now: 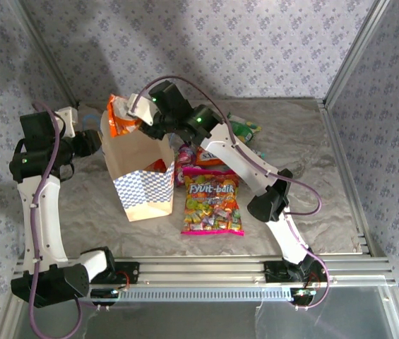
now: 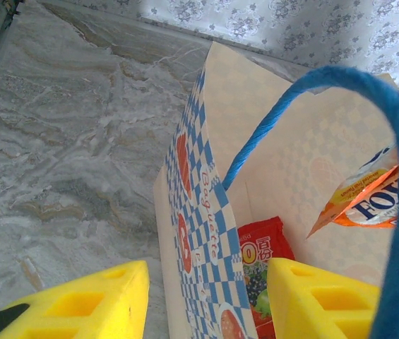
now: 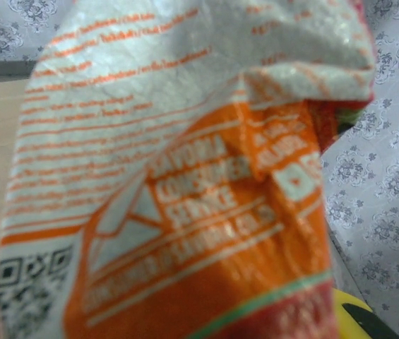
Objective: Place the snacks into the paper bag
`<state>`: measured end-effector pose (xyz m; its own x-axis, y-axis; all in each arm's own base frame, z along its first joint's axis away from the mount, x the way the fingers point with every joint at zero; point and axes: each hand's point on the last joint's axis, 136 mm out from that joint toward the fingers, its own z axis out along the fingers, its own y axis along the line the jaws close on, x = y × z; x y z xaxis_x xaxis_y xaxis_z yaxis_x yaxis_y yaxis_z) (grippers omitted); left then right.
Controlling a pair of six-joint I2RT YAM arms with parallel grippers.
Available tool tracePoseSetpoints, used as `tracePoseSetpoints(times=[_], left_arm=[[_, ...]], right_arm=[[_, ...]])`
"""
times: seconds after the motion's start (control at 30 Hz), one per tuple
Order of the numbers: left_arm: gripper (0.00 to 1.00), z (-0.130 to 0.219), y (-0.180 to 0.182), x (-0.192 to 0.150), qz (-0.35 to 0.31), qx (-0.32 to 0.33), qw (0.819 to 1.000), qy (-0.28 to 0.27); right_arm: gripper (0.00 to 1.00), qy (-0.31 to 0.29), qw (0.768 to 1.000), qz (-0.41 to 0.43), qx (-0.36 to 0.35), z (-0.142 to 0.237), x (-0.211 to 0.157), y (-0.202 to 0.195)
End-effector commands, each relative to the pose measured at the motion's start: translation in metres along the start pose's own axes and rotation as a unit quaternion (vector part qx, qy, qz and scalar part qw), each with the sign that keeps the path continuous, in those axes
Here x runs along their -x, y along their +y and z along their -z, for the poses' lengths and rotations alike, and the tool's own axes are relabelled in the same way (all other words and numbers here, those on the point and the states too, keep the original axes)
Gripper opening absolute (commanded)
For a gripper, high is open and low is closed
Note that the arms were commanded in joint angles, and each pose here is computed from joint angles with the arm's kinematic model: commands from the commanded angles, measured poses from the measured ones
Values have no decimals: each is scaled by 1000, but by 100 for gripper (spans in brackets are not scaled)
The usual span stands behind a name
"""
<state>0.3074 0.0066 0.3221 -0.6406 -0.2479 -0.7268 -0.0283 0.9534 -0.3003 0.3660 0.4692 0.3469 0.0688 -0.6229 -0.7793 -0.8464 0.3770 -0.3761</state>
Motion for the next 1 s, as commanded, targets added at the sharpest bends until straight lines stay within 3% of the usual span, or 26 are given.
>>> tracePoseSetpoints(times=[0.0,0.73,0.97], left_arm=[[48,6,-3,4,-11,-8,1000,-15],[48,10,-7,9,-12,-14,1000,-21],[48,11,-7,8,-13,-14,1000,-20]], right_arm=[[13,-60,998,5,-5,45,41,-5],[16,11,999,30,25,-6,-4,20],[20,4,999,17,27,-14,-3,23]])
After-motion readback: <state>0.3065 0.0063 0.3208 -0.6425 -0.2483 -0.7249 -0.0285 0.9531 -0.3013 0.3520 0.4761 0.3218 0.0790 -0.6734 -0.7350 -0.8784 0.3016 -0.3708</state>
